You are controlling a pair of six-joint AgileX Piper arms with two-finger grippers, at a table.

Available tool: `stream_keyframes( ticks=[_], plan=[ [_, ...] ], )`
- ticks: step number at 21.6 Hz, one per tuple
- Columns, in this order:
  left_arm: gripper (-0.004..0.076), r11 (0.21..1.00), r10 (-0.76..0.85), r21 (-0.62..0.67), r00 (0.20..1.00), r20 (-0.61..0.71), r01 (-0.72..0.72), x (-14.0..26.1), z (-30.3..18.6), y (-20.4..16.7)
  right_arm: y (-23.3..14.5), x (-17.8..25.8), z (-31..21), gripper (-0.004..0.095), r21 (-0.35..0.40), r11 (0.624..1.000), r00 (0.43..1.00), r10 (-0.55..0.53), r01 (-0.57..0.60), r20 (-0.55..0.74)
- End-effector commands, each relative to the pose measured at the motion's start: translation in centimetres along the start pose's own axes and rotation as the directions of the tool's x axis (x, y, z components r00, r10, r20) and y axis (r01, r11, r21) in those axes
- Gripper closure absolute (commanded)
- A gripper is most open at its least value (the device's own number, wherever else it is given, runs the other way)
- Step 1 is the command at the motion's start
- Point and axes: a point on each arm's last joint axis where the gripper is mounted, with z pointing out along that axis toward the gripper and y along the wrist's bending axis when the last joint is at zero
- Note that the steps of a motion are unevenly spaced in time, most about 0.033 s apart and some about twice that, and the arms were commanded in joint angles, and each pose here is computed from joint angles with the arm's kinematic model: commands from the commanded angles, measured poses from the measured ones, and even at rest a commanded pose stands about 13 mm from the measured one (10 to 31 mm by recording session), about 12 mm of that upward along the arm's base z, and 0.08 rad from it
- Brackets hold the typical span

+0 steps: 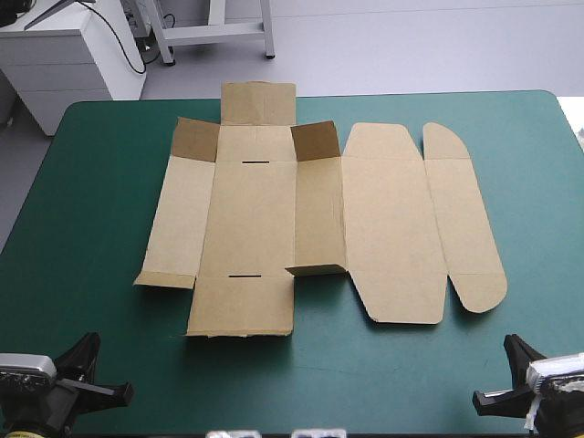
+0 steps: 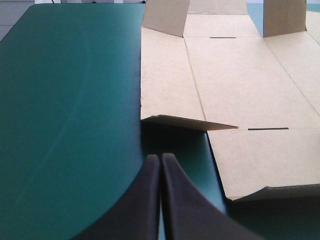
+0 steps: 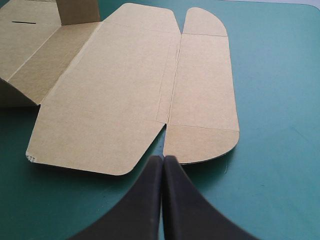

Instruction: Fold the box

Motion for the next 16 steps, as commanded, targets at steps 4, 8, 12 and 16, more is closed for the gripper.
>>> stream_keyframes(
  ticks=[4, 8, 12, 16],
  plan=[
    [0.0732, 1.0, -0.01, 0.003, 0.996, 0.083, 0.01, -1.4, -0.2, 0.0, 0.0, -1.1, -0.8, 0.0928, 0.003, 1.0, 0.993, -0.003, 0.003, 0.122],
    [0.0732, 1.0, -0.01, 0.003, 0.996, 0.083, 0.01, -1.4, -0.2, 0.0, 0.0, -1.1, -0.8, 0.0928, 0.003, 1.0, 0.993, -0.003, 0.003, 0.122],
    [0.0732, 1.0, -0.019, 0.002, 0.995, 0.095, 0.019, -1.5, -0.2, 0.0, 0.0, -1.1, -0.8, 0.0928, 0.003, 1.0, 0.993, -0.003, 0.003, 0.122],
    [0.0732, 0.995, -0.101, -0.004, 0.993, 0.062, 0.101, -3.5, 1.6, 0.1, 0.0, -1.1, -0.8, 0.0928, 0.004, 1.0, 0.993, -0.001, 0.0, 0.122]
  ],
)
